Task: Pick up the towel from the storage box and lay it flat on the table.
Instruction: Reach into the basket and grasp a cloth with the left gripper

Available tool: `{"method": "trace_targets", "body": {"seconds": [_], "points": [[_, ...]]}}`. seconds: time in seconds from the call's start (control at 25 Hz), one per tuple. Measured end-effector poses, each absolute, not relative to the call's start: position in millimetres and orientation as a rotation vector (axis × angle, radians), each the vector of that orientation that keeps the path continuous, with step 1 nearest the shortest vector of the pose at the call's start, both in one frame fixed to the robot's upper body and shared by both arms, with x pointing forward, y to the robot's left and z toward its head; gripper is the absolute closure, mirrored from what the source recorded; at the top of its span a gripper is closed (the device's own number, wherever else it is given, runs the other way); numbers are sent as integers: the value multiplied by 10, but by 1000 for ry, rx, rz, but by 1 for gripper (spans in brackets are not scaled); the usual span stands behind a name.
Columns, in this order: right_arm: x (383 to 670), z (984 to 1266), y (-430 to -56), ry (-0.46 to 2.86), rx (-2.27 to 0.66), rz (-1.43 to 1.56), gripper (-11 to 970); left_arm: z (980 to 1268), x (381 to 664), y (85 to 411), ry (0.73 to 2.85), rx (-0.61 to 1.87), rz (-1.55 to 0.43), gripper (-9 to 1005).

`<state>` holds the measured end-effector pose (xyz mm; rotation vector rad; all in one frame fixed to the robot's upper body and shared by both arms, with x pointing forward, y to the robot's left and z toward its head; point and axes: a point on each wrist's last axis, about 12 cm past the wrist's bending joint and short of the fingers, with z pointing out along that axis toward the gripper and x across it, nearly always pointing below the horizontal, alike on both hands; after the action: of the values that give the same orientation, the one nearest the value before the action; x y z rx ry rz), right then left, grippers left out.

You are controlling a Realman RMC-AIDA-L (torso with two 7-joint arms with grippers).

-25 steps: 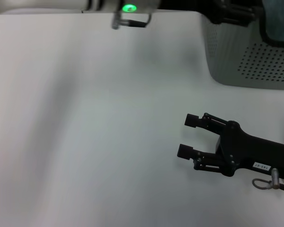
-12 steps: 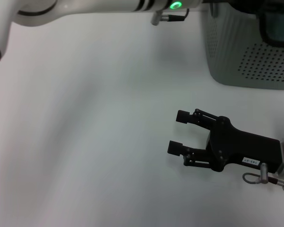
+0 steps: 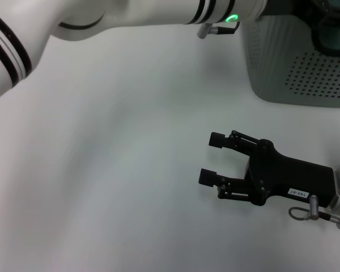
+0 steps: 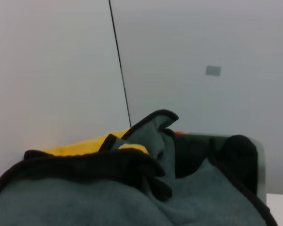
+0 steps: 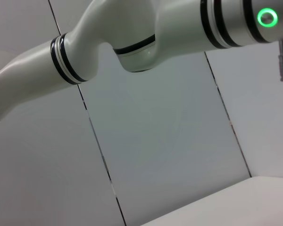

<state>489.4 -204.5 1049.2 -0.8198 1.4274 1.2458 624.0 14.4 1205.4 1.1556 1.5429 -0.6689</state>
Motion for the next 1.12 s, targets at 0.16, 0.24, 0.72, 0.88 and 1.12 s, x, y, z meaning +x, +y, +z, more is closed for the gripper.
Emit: {"method": "trace_targets", "body": {"seconds": [0.16, 0.24, 0.72, 0.88, 1.12], "points": [[4896, 10480, -2049, 1436, -814, 1238, 101, 12017, 6268, 132, 1559, 1155, -650, 146], [4899, 10478, -2046, 1439, -811, 1235, 101, 11999, 6267, 123, 1565, 1159, -651, 146], [4897, 10463, -2053, 1449, -804, 1227, 102, 11959, 6223, 66, 1564, 1209, -650, 296], [4886, 10454, -2061, 1453, -799, 1226, 102, 11955, 6225, 77, 1566, 1205, -651, 514], [4874, 10446, -2070, 1456, -794, 1225, 102, 11960, 6223, 92, 1564, 1198, -652, 738]]}}
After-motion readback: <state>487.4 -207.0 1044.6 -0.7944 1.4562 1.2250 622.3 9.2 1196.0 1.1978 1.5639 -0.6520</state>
